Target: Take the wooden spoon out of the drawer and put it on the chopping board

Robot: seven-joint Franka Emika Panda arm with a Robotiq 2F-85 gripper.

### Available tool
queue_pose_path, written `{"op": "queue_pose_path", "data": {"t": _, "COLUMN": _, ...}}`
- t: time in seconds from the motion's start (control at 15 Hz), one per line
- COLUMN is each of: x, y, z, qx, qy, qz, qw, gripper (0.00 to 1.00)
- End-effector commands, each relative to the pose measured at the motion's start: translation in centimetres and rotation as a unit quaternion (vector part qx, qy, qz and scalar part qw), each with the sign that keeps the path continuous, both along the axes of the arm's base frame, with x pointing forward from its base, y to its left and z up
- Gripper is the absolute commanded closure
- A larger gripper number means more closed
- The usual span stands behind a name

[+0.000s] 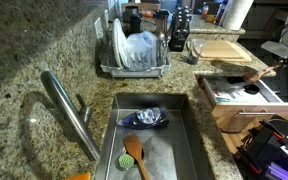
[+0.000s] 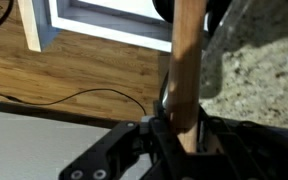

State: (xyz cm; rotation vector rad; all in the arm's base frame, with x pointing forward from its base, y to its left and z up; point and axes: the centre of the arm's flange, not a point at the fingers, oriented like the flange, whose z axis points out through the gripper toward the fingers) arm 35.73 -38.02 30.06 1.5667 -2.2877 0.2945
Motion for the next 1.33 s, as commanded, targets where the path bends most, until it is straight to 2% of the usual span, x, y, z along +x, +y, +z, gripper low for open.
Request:
{"op": "queue_pose_path", "data": {"t": 0.0, "x": -2.3, "y": -1.1, "z": 9.2, "qx": -0.016, "qy": -0.091, "qz": -0.035, "qw": 0.9951, "gripper": 0.93}}
{"op": "queue_pose_path", "data": {"t": 0.27, "x": -6.0, "y": -6.3, "z": 18.3, "qx": 0.007, "qy": -0.189, "qz": -0.099, "qw": 0.9769, "gripper": 0.93}}
{"op": "queue_pose_path", "data": {"t": 0.33, "x": -4.6, "y": -5.1, "z": 14.2, "qx": -0.012, "qy": -0.161, "qz": -0.08, "qw": 0.9837, "gripper": 0.93}}
{"op": "queue_pose_path", "data": {"t": 0.4, "x": -5.6, "y": -5.7, "z": 16.1, "qx": -0.011, "qy": -0.175, "qz": -0.08, "qw": 0.9812, "gripper": 0.7}}
{"op": "queue_pose_path", "data": {"t": 0.6, "x": -5.2, "y": -5.2, "z": 15.3, "qx": -0.009, "qy": -0.166, "qz": -0.077, "qw": 0.9831, "gripper": 0.7}}
{"op": "queue_pose_path", "data": {"t": 0.67, "x": -4.7, "y": -5.0, "z": 14.6, "qx": -0.008, "qy": -0.159, "qz": -0.077, "qw": 0.9842, "gripper": 0.93}}
{"op": "queue_pose_path", "data": {"t": 0.8, "x": -3.0, "y": -7.3, "z": 15.5, "qx": 0.003, "qy": -0.174, "qz": -0.107, "qw": 0.9789, "gripper": 0.93}}
{"op": "queue_pose_path", "data": {"t": 0.93, "x": -0.4, "y": -11.5, "z": 17.7, "qx": 0.033, "qy": -0.2, "qz": -0.137, "qw": 0.9696, "gripper": 0.93}}
{"op": "queue_pose_path", "data": {"t": 1.07, "x": 1.1, "y": -13.8, "z": 19.1, "qx": 0.05, "qy": -0.219, "qz": -0.16, "qw": 0.9612, "gripper": 0.93}}
{"op": "queue_pose_path", "data": {"t": 1.2, "x": 3.0, "y": -16.0, "z": 19.5, "qx": 0.079, "qy": -0.233, "qz": -0.177, "qw": 0.9527, "gripper": 0.93}}
{"op": "queue_pose_path", "data": {"t": 1.27, "x": 4.0, "y": -17.0, "z": 19.3, "qx": 0.092, "qy": -0.232, "qz": -0.181, "qw": 0.9513, "gripper": 0.93}}
